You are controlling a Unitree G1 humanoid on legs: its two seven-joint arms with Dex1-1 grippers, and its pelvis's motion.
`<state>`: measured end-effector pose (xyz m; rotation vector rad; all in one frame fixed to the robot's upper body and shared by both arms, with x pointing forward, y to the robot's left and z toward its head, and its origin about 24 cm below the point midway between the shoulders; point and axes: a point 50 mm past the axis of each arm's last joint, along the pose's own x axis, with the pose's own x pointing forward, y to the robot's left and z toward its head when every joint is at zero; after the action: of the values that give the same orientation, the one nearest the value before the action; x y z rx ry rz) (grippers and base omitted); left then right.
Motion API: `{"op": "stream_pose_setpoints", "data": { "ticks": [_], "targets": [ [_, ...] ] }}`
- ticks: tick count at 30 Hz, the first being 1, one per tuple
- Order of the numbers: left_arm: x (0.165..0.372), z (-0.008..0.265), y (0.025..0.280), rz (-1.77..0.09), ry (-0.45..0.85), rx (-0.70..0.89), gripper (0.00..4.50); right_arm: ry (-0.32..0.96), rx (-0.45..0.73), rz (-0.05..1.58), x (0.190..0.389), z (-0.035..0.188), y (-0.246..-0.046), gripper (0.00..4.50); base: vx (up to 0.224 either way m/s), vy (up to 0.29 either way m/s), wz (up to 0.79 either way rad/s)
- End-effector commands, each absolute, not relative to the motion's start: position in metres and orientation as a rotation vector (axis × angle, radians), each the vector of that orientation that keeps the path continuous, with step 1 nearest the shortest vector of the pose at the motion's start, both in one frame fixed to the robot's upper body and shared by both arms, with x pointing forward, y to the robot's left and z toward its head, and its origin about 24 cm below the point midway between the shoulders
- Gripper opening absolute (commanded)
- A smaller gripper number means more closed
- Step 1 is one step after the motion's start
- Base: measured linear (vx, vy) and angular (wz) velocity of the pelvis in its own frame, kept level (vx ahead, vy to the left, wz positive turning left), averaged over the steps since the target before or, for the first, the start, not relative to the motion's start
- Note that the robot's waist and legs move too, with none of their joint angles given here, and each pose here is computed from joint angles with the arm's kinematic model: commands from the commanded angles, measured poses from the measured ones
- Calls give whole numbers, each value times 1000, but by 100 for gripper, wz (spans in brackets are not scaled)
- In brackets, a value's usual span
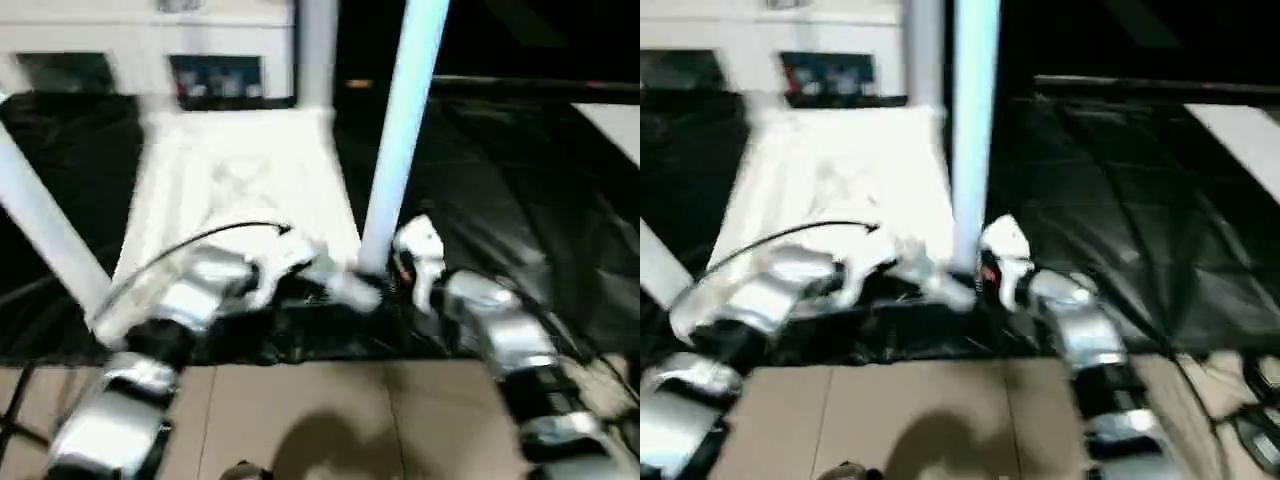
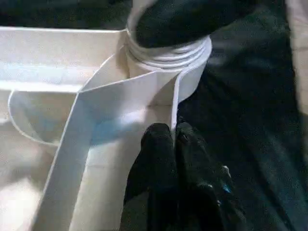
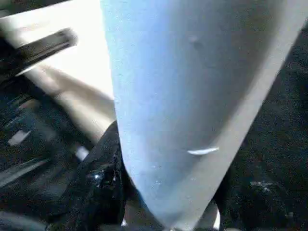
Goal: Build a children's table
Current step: Rotate leg to tighten
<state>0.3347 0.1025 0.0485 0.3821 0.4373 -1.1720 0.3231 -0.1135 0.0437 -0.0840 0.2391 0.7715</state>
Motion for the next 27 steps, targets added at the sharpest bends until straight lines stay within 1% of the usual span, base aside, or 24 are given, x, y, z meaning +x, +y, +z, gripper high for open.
{"op": "stream_pose_setpoints", "data": {
  "ticks": [1, 2, 3, 4, 6, 7, 8, 9, 10, 11, 12, 15, 16, 17, 19, 20, 21, 23, 26, 27],
  "targets": [
    [344, 66, 81, -1065, 328, 362, 0, 358, -51, 767, 313, 18, -80, 198, 0, 0, 0],
    [344, 66, 79, -1063, 326, 357, 0, 356, -45, 757, 313, 18, -78, 198, 0, 0, 0],
    [343, 66, 72, -1058, 318, 342, 0, 351, -26, 721, 315, 19, -68, 198, 0, 0, 0],
    [342, 67, 64, -1060, 305, 323, 0, 323, -22, 705, 316, 23, -55, 232, 0, 0, 0],
    [341, 67, 59, -1085, 292, 309, 0, 286, 10, 729, 317, 30, -43, 267, 0, 0, 0],
    [340, 67, 59, -1097, 285, 315, 0, 284, 17, 736, 317, 31, -43, 267, 0, 0, 0],
    [340, 67, 60, -1115, 275, 326, 0, 282, 26, 745, 317, 32, -44, 289, 0, 0, 0],
    [339, 66, 61, -1122, 276, 328, 0, 280, 21, 753, 317, 32, -45, 289, 0, 0, 0],
    [338, 66, 64, -1144, 279, 334, 0, 277, 5, 778, 316, 32, -49, 313, 0, 0, 0],
    [338, 66, 64, -1144, 279, 334, 0, 277, 5, 778, 316, 32, -49, 316, 0, 0, 0],
    [336, 65, 68, -1171, 286, 327, 0, 280, -21, 813, 314, 31, -55, 326, 0, 0, 0],
    [330, 62, 79, -1259, 308, 342, 0, 279, -114, 942, 310, 31, -71, 326, 0, 0, 0],
    [329, 62, 81, -1272, 316, 350, 0, 280, -136, 977, 309, 31, -75, 326, 0, 0, 0],
    [329, 62, 81, -1272, 316, 350, 0, 280, -136, 977, 309, 31, -75, 326, 0, 0, 0],
    [328, 62, 88, -1313, 321, 352, 0, 297, -182, 1084, 304, 29, -83, 326, 0, 0, 0],
    [329, 65, 92, -1355, 322, 328, 0, 325, -243, 1210, 297, 27, -93, 326, 0, 0, 0],
    [329, 65, 92, -1355, 322, 328, 0, 325, -243, 1210, 297, 27, -93, 326, 0, 0, 0],
    [328, 65, 94, -1404, 340, 329, 0, 350, -257, 1311, 293, 28, -98, 326, 0, 0, 0],
    [327, 65, 95, -1437, 351, 327, 0, 363, -250, 1371, 290, 30, -100, 326, 0, 0, 0],
    [327, 65, 96, -1447, 355, 325, 0, 368, -244, 1395, 289, 31, -100, 311, 0, 0, 0]
  ]
}}
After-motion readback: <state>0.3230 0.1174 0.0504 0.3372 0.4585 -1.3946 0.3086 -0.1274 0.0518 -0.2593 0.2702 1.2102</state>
